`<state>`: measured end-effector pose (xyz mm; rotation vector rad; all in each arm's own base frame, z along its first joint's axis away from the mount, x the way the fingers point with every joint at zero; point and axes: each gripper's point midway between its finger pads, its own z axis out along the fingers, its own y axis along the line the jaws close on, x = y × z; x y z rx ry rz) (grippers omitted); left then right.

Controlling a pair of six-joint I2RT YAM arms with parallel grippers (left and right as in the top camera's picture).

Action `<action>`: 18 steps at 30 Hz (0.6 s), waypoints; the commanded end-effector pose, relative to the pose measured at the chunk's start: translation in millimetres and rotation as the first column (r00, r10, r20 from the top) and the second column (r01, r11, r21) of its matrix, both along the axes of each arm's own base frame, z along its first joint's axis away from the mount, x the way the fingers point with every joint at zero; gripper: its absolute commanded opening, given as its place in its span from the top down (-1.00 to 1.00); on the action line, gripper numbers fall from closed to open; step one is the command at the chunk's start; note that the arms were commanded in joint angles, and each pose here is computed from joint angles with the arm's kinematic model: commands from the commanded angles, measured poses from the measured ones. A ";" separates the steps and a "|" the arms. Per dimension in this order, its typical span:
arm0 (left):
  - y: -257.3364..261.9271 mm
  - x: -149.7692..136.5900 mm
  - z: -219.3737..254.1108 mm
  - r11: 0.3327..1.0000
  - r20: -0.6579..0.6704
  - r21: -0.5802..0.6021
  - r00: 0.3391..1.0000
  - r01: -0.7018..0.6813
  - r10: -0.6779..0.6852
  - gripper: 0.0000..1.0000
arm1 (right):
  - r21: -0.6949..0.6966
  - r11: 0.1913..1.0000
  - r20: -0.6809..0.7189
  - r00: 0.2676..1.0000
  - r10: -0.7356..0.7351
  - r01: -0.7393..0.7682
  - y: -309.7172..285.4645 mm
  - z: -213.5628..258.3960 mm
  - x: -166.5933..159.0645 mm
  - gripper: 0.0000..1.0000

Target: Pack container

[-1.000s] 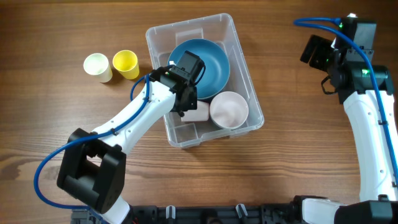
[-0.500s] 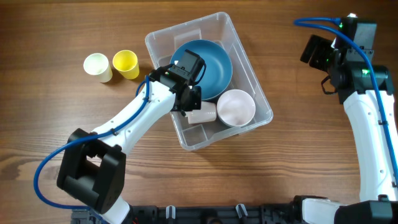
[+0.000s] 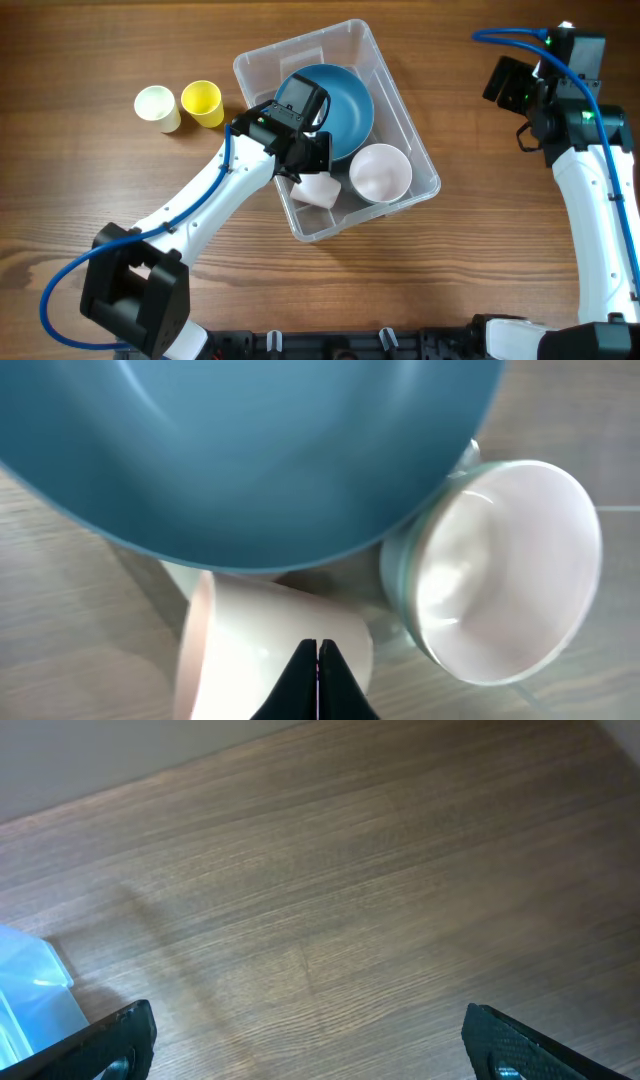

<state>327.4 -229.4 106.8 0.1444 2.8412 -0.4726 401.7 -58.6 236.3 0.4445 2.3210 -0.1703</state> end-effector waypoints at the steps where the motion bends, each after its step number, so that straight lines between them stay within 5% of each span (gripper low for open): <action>1: -8.5 -1.9 18.2 0.997 0.023 -0.055 0.999 0.047 -0.046 0.92 | -0.002 1.000 0.006 1.000 -0.017 0.017 -1.9 1.7 2.0 -0.99; 6: 26.9 5.0 16.8 0.987 0.046 0.079 0.990 -0.138 0.135 0.92 | -0.002 1.000 0.006 1.000 -0.017 0.017 -2.0 1.7 2.0 -0.99; 12: 46.6 -2.1 10.7 0.972 0.030 0.170 0.987 -0.163 0.160 0.81 | -0.002 1.000 0.006 1.000 -0.017 0.017 -2.0 1.7 2.0 -0.99; 13: 48.4 -1.3 10.8 0.970 0.037 0.178 0.986 -0.167 0.163 0.74 | -0.002 1.000 0.006 1.000 -0.017 0.017 -1.9 1.7 2.0 -1.00; 16: 47.6 -0.2 10.8 0.970 0.039 0.174 0.986 -0.168 0.164 0.08 | -0.002 1.000 0.006 1.000 -0.017 0.017 -1.9 1.7 2.0 -0.99; 18: 47.0 -0.6 10.2 0.971 0.036 0.173 0.987 -0.163 0.159 -0.08 | -0.002 1.000 0.006 1.000 -0.017 0.017 -1.9 1.7 2.0 -0.99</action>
